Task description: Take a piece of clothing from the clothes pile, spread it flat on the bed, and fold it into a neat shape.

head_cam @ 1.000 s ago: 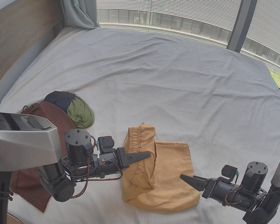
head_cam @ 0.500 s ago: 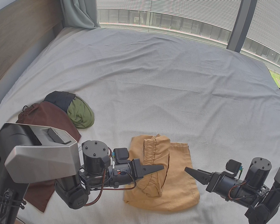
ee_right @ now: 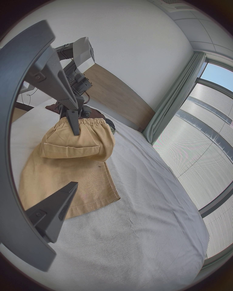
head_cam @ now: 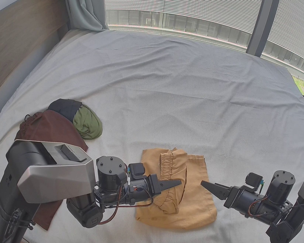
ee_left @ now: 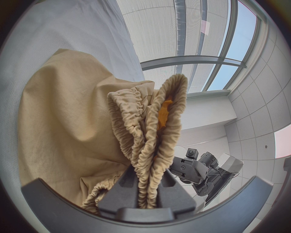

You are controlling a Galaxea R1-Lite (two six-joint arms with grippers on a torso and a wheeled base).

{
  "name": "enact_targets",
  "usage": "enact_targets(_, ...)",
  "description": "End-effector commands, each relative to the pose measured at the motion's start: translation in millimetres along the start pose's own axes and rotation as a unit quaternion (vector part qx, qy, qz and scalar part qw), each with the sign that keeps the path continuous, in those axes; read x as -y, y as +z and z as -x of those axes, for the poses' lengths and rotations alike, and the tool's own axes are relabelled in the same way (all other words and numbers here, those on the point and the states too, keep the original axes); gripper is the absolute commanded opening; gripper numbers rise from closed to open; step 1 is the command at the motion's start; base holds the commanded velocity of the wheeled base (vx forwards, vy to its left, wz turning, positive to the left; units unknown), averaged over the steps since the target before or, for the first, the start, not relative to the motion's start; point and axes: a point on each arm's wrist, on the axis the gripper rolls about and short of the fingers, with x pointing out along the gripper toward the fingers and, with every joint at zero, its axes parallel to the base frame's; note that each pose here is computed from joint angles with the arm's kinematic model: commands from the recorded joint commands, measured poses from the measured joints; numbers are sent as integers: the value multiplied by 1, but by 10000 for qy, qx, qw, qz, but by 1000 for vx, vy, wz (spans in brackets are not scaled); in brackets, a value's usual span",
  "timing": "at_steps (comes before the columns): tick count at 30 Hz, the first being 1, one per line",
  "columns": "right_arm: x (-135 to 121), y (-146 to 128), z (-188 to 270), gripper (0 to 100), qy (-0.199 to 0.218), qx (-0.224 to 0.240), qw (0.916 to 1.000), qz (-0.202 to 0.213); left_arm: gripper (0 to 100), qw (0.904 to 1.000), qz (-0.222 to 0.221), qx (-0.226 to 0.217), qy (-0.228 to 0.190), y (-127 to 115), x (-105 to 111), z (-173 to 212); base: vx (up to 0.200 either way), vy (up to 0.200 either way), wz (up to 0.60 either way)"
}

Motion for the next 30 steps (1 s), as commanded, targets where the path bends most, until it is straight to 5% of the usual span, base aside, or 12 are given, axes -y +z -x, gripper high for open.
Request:
enact_targets(1, 0, 0, 0, 100, -1, 3, 10000, -3, 0, 10000, 22, -17, 29, -2, -4, -1, 0, 0, 0)
enact_targets(3, 0, 0, 0, 100, -1, 3, 10000, -3, 0, 10000, 26, -20, 35, -2, -5, -1, 0, 0, 0)
enact_targets(4, 0, 0, 0, 100, -1, 3, 10000, -3, 100, 10000, 26, -20, 35, -2, -5, -1, 0, 0, 0)
enact_targets(21, 1, -4, -2, 100, -5, -90, 10000, -21, 100, 9998, -16, 132, 141, -1, -5, 2, 0, 0, 0)
enact_targets(30, 11, -21, -11, 100, -148, -437, 9988, -192, 100, 9988, -270, 410, 69, 18, 23, 22, 0, 0, 0)
